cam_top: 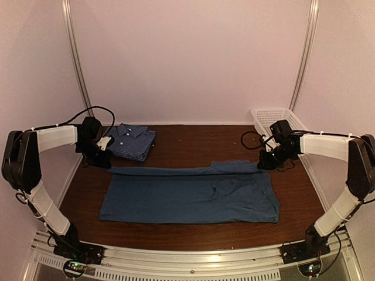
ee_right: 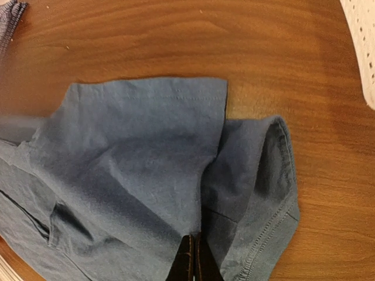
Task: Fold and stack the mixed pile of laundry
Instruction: Fold the 1/3-folded T-shirt at the center of the board.
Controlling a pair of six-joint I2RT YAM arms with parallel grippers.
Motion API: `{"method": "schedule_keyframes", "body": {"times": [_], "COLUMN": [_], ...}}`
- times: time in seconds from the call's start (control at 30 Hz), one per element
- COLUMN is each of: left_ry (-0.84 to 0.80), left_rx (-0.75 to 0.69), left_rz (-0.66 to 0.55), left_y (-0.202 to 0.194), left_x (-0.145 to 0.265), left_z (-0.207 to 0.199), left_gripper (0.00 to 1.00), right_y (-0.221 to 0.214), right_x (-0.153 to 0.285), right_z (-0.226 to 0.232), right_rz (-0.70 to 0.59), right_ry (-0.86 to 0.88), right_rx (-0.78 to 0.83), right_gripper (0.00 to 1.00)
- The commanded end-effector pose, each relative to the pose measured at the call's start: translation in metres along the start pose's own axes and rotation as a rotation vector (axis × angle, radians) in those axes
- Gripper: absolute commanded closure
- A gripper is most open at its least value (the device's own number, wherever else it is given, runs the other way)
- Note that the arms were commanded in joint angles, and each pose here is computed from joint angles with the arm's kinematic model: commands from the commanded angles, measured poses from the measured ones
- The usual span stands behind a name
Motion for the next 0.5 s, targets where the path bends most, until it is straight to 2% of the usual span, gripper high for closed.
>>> {"method": "schedule_keyframes", "body": {"times": [0.0, 0.17, 0.33, 0.47], "left_ry": [0.039, 0.046, 0.081, 0.097], "left_rx": [0.010, 0.016, 0.014, -0.001], "left_rz": [0.031, 0.074, 0.019, 0.006], "left_y": [-0.011, -0.020, -0.007, -0.003], "left_x": [-0.015, -0.029, -0.014, -0.007], "left_z": [0.005, 0.008, 0.010, 0.011], "left_gripper": [1.00, 1.00, 1.00, 1.00], "right_y": [-0.017, -0.020, -0.003, -0.005], "right_x": [-0.021, -0.026, -0.007, 0.002], "right_z": [-0.006, -0.009, -0.003, 0.006], "right_rz": [0.041, 0.059, 0.018, 0.017], "right_ry": [-0.024, -0.033, -0.020, 0.014], "right_rx": [-0.019, -0.020, -0.007, 0.000], "right_gripper": [1.00, 1.00, 1.00, 1.00]}}
Point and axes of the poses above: each gripper's point midway between its finger pads, its own x axis back along the fingers, its own z axis along the line the jaws close on, y = z × x, the point moved 4 cm from there along x, back along the fingers, and after that the axes turned 11 degrees about x, right-handed, at the moved point
